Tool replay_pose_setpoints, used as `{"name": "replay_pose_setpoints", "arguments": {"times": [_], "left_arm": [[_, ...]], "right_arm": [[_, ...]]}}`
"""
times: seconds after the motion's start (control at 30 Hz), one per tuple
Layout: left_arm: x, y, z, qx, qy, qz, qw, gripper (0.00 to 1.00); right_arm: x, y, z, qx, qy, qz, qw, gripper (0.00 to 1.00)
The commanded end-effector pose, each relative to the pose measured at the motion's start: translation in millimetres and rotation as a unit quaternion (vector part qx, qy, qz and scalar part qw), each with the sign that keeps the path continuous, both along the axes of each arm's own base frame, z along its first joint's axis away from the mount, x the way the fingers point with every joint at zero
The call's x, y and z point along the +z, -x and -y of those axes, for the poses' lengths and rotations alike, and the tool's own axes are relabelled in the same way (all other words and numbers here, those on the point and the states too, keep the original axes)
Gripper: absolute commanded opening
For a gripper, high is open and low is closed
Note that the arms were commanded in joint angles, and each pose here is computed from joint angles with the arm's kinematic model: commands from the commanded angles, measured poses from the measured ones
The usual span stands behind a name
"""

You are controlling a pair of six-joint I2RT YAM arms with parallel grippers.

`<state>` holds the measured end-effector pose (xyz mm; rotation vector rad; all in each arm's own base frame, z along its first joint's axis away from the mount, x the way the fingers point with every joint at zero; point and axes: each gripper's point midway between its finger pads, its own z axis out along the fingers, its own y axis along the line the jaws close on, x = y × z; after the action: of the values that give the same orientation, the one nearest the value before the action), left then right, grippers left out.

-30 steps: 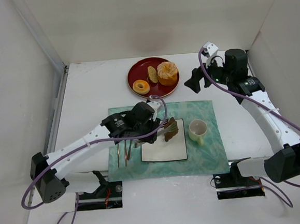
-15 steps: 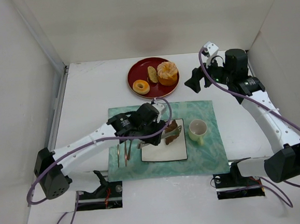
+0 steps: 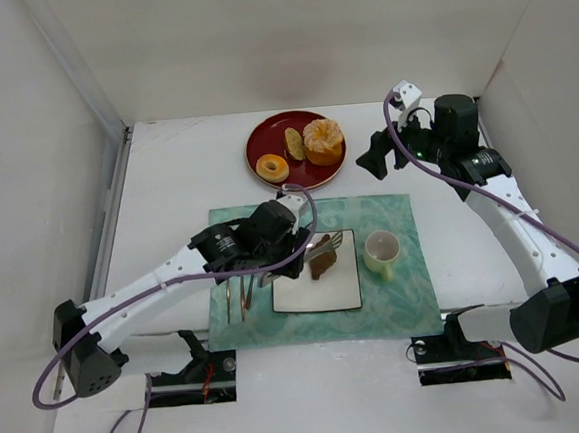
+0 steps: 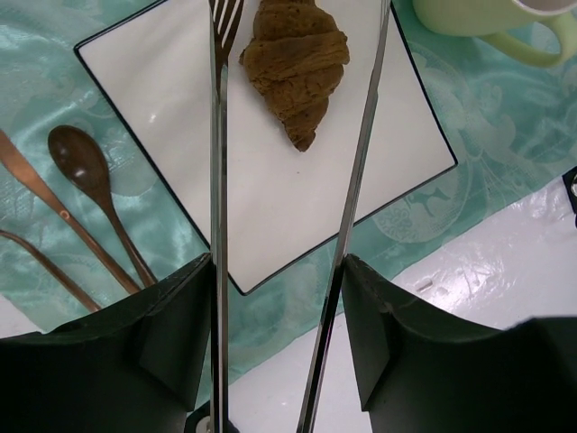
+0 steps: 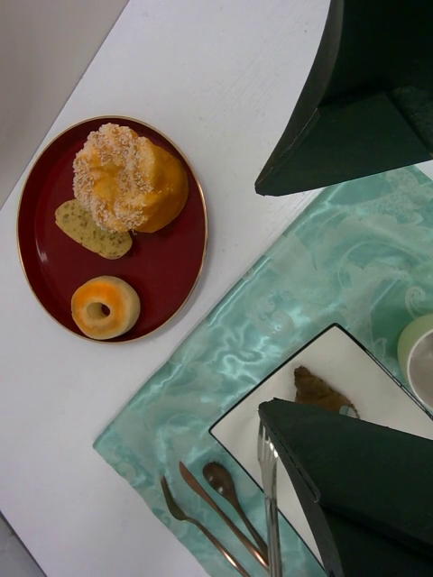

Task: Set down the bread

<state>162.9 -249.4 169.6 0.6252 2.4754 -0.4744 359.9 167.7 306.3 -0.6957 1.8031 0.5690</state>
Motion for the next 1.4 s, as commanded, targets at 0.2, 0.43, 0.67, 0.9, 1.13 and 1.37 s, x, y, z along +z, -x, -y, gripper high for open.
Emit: {"name": "replay_pose_setpoints", "arguments": {"times": [0.2, 0.43, 0.67, 0.9, 1.13, 1.37], "left_arm": [[35, -17, -27, 0.074, 0.013, 0.074, 0.994, 0.48], [59, -79, -79, 0.206, 0.006, 0.182, 0.961, 0.47], [48, -133, -140, 0.289, -0.024, 0.221, 0.931, 0.48], [37, -175, -224, 0.374, -0.052, 0.242, 0.894, 0.46], [-13, -192, -278, 0.408, -0.089, 0.222, 0.881, 0.46], [-40, -200, -301, 0.423, -0.111, 0.186, 0.880, 0.46]], "right_arm": [[22, 0, 0, 0.001, -0.012, 0.040, 0.999, 1.00], [18, 2, -1, 0.006, -0.012, 0.035, 0.999, 1.00], [19, 4, -3, 0.014, -0.015, 0.035, 0.999, 1.00], [25, 9, -3, 0.019, -0.019, 0.043, 0.999, 1.00], [33, 13, -2, 0.019, -0.021, 0.053, 0.998, 1.00], [33, 13, -2, 0.019, -0.021, 0.053, 0.998, 1.00]]}}
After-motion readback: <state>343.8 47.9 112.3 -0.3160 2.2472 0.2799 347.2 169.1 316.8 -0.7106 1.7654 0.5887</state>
